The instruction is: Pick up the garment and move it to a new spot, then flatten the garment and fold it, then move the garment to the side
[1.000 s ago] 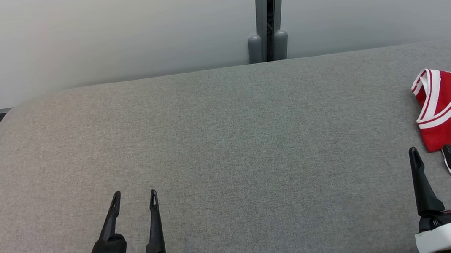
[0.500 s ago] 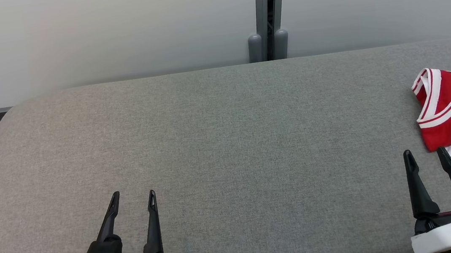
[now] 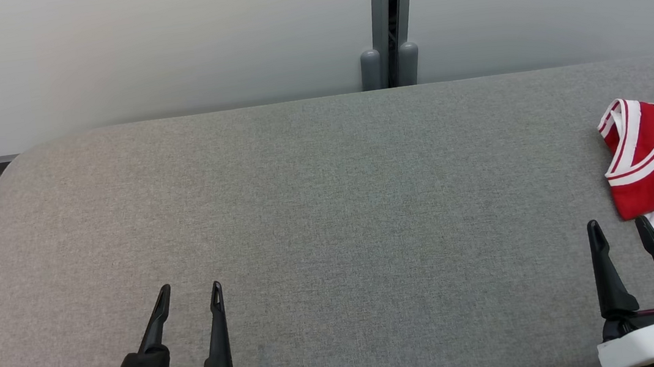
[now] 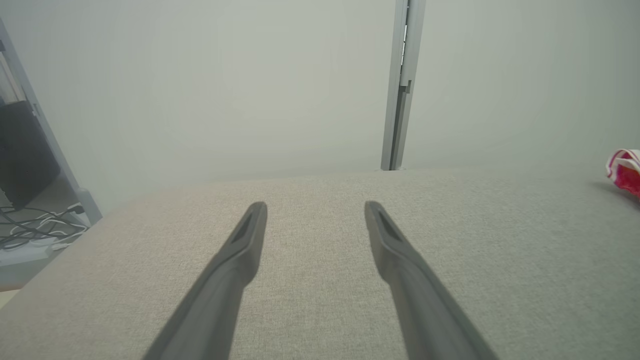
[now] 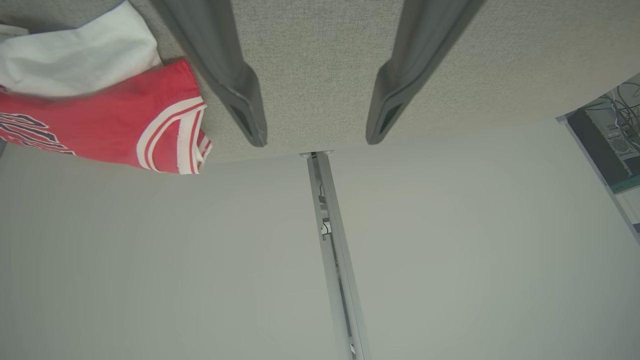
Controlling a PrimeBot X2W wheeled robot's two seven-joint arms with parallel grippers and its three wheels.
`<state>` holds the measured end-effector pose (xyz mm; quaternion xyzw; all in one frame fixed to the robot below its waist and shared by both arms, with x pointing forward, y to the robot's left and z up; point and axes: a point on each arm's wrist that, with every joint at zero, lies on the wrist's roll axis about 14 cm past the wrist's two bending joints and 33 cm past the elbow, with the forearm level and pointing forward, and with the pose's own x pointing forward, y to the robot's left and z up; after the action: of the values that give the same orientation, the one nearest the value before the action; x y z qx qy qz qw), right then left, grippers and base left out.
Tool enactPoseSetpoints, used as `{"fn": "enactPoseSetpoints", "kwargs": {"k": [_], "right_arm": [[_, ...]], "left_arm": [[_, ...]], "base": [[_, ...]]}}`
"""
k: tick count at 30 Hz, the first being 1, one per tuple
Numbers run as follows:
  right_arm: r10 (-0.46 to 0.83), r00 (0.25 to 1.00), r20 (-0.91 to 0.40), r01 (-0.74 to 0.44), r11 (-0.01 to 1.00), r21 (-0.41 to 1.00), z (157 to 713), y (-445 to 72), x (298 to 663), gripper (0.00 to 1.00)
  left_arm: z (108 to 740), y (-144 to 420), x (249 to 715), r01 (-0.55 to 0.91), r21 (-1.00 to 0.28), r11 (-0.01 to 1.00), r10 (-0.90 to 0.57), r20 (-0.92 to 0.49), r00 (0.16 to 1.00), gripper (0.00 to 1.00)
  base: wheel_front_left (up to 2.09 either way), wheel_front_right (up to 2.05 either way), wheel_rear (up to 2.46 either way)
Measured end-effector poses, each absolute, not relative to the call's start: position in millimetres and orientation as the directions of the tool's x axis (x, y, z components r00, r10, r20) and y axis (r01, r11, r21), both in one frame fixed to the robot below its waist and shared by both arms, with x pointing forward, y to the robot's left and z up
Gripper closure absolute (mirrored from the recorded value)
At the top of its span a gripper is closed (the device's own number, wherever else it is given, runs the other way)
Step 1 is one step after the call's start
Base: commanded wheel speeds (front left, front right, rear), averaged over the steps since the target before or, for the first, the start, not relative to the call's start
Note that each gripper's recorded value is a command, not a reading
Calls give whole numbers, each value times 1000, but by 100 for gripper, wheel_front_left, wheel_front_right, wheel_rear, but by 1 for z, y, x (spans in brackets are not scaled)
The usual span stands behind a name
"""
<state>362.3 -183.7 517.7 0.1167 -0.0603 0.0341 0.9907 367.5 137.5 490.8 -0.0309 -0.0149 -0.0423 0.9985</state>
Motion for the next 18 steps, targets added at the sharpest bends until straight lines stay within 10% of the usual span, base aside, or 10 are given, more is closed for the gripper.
{"fn": "enactPoseSetpoints", "kwargs": {"k": [12,13,18], "right_arm": [[60,990,124,-87,971,223,517,-182,362,0],[59,991,119,-85,971,226,515,-182,362,100],[51,997,56,-64,963,262,495,-180,355,100]], "left_arm": [[489,137,367,94,-82,992,-92,28,995,0],[488,137,366,94,-82,992,-92,22,995,100],[466,138,357,79,-109,991,-85,-55,995,100]], "base": [[0,0,0],[0,0,0],[0,0,0]]}}
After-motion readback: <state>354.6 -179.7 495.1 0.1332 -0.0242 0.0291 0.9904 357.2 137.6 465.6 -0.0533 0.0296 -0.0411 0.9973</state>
